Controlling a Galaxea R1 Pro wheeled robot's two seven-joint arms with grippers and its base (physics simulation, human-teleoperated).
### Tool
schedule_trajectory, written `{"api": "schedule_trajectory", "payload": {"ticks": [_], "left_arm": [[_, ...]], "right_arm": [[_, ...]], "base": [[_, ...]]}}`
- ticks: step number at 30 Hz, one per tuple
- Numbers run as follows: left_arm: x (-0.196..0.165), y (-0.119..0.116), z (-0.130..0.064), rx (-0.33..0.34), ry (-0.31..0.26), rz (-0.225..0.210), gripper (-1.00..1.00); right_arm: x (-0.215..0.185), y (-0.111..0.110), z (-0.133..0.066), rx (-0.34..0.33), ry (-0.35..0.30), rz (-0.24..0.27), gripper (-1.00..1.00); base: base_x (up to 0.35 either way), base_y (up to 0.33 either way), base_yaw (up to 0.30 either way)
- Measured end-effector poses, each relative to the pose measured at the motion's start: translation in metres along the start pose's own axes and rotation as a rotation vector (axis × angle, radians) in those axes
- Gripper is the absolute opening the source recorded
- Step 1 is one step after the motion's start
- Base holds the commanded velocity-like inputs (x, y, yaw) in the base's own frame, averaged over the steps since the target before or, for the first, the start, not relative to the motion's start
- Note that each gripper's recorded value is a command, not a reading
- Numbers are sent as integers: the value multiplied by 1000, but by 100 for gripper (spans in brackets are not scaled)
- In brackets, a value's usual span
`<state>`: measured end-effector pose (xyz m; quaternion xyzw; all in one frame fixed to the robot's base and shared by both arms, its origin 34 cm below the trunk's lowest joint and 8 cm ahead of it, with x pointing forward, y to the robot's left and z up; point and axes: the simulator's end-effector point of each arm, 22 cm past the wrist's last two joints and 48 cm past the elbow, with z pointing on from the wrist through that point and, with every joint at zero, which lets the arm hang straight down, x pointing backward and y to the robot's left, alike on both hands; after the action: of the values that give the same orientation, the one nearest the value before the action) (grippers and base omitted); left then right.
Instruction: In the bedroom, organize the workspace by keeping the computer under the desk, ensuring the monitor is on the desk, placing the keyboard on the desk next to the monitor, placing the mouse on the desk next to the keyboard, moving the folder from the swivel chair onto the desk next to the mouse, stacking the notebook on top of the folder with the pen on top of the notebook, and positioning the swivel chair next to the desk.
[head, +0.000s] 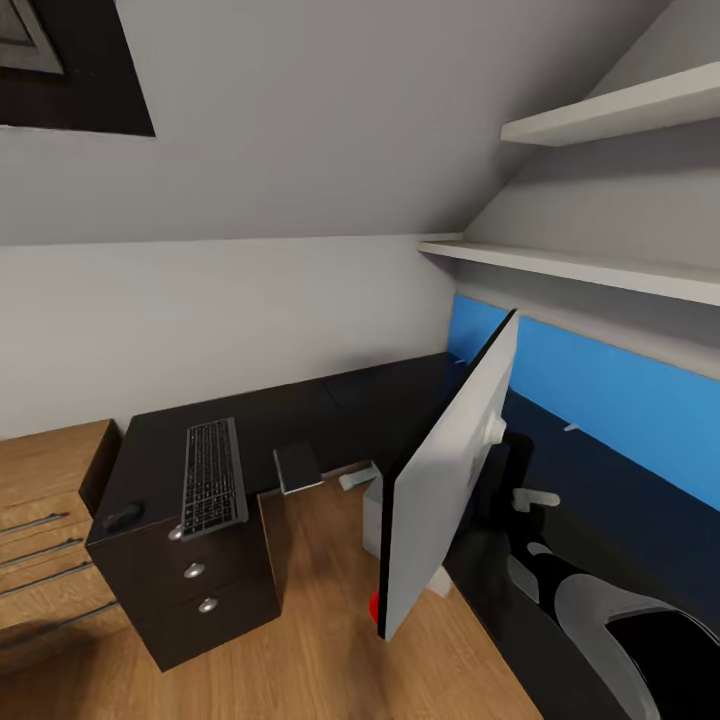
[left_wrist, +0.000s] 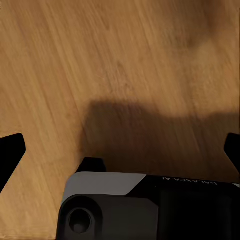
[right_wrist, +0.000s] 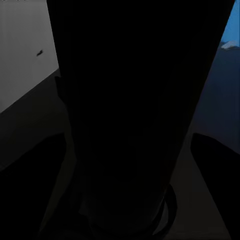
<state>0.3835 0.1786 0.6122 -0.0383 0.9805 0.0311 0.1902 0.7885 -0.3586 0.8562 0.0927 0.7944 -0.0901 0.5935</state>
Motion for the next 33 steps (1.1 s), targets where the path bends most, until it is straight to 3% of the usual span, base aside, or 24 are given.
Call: {"api": "schedule_trajectory", "payload": {"ticks": [9,19,33], "left_arm": [[0,0,0,1,-1,-1,100],[0,0,0,1,-1,-1,100],[0,0,0,1,-1,-1,100]], "right_arm": [[0,0,0,1,1,3,-100],[0,0,0,0,1,-2,-100],[0,0,0,0,1,-1,-100]], "base": [[-101,-33,275],[-316,-50,275],[-309,-168,275]]}}
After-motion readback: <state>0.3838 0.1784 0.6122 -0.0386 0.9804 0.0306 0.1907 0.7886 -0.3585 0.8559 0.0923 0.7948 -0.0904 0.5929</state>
